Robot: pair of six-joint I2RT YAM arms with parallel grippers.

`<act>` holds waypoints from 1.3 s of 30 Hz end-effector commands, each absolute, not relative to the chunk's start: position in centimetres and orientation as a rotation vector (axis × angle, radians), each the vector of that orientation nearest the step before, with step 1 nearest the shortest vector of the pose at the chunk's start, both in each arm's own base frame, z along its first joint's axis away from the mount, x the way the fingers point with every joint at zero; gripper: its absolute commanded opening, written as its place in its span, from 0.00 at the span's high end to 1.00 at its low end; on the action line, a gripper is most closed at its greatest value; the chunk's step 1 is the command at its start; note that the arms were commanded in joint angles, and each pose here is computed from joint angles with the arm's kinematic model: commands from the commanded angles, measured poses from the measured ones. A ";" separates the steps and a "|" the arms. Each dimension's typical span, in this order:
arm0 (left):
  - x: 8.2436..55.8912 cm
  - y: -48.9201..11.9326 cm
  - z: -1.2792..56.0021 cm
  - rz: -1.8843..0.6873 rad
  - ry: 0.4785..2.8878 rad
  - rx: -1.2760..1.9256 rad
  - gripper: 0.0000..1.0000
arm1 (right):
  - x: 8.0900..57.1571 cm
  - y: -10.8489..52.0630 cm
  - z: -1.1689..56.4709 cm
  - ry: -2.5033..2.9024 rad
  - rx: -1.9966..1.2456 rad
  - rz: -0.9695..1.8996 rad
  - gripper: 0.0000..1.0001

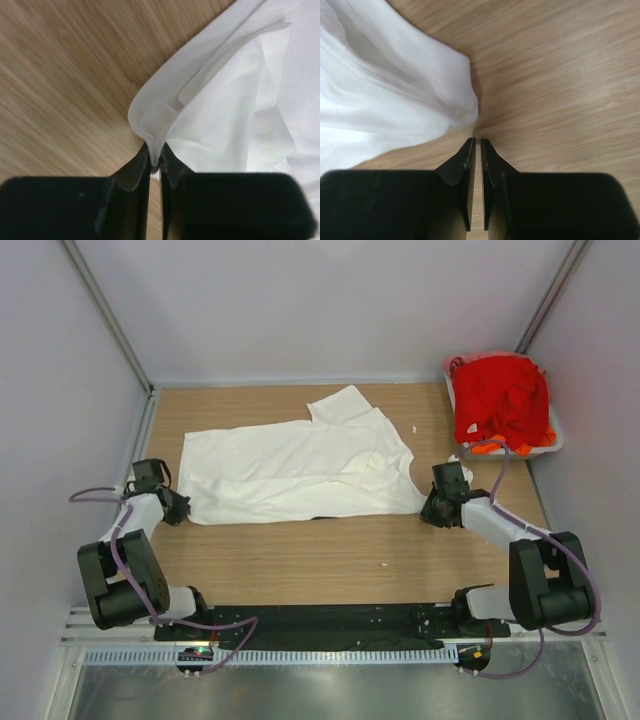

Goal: Fold and stack the t-shirts
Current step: Fold the tshirt

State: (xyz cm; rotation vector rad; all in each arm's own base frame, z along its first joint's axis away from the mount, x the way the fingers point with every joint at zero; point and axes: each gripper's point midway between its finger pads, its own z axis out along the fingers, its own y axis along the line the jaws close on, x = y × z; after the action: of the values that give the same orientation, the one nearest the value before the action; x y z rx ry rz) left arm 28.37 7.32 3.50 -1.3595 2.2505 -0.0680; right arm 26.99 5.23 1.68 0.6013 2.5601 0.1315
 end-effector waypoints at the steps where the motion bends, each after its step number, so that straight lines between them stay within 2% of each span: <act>1: 27.7 6.8 4.8 -0.101 2.265 -1.352 0.86 | 25.3 5.8 2.2 2.557 0.660 0.197 0.83; 2: 28.2 6.6 6.0 -0.127 2.260 -1.324 0.48 | 25.1 5.8 2.6 2.552 0.659 0.202 0.74; 3: 28.5 6.5 7.0 -0.141 2.248 -1.299 0.29 | 25.5 5.7 3.9 2.500 0.648 0.208 0.61; 4: 28.1 6.5 8.4 -0.141 2.242 -1.281 0.17 | 25.8 5.4 4.8 2.471 0.634 0.186 0.38; 5: 28.9 6.8 10.7 -0.148 2.202 -1.243 0.01 | 26.4 5.3 6.2 2.438 0.611 0.168 0.30; 6: 29.2 7.0 13.4 -0.146 2.174 -1.182 0.00 | 27.2 5.0 8.3 2.383 0.572 0.131 0.22; 7: 29.4 6.8 14.2 -0.165 2.178 -1.153 0.00 | 27.2 4.9 8.4 2.376 0.549 0.113 0.20; 11: 29.9 5.7 20.0 -0.230 2.125 -0.931 0.00 | 29.7 6.6 13.2 2.300 0.435 0.121 0.19; 13: 29.6 5.7 21.2 -0.209 2.134 -0.833 0.00 | 30.5 8.9 13.8 2.301 0.353 0.149 0.19; 17: 28.9 5.5 20.2 -0.126 2.159 -0.754 0.00 | 34.4 12.8 16.6 2.261 0.247 0.243 0.19; 23: 29.4 2.6 18.4 -0.229 2.233 -0.674 0.00 | 40.4 16.6 20.2 2.232 0.120 0.312 0.22; 27: 29.9 1.4 16.8 -0.282 2.309 -0.713 0.02 | 43.3 18.1 17.5 2.287 0.090 0.316 0.22; 32: 33.5 -0.8 16.4 -0.306 2.372 -0.674 0.04 | 46.7 18.6 15.9 2.325 0.149 0.401 0.25; 34: 34.8 -2.3 16.0 -0.329 2.399 -0.667 0.04 | 46.0 19.9 14.6 2.370 0.126 0.485 0.26; 39: 36.9 -4.4 9.8 -0.401 2.495 -0.755 0.09 | 43.2 19.8 9.2 2.428 0.176 0.533 0.27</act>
State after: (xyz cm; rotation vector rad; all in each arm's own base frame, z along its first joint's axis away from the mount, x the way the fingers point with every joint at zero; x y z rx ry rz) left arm 35.55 -3.54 11.71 -0.6862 2.5037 -0.3413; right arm 44.32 18.44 9.59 0.1741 2.4444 0.4283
